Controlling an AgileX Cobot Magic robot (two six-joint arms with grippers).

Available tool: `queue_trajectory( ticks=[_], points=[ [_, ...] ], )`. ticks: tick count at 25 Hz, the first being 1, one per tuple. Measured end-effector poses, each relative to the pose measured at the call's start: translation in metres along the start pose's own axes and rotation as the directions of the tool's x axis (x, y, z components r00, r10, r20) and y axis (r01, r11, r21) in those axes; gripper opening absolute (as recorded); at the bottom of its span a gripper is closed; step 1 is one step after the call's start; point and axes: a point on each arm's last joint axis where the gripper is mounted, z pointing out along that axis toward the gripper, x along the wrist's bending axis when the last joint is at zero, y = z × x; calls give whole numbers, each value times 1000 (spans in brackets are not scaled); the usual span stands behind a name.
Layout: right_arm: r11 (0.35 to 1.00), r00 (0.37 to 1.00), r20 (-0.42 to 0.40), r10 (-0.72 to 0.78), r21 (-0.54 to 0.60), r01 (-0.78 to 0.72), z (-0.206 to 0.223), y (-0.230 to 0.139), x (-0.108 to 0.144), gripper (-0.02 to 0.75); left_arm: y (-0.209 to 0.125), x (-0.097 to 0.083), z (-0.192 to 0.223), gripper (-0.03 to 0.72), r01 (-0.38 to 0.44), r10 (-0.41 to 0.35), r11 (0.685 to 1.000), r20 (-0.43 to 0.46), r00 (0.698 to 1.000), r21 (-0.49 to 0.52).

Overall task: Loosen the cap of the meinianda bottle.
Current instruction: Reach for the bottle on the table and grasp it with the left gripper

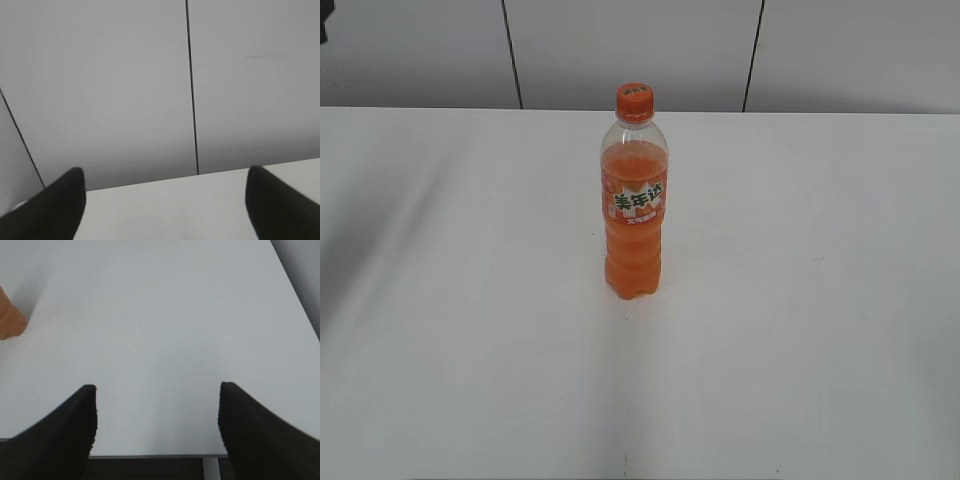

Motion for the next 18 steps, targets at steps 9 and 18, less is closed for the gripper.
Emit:
queue_trajectory(
  ticks=[9, 18],
  points=[
    [1000, 1000, 0, 0, 0, 0, 0, 0, 0, 566, -58, -9, 52, 591, 4, -5, 1000, 32, 999, 14],
    [1000, 1000, 0, 0, 0, 0, 0, 0, 0, 566, -120, -9, 80, 591, 46, -51, 998, 186, 981, 33]
  ],
)
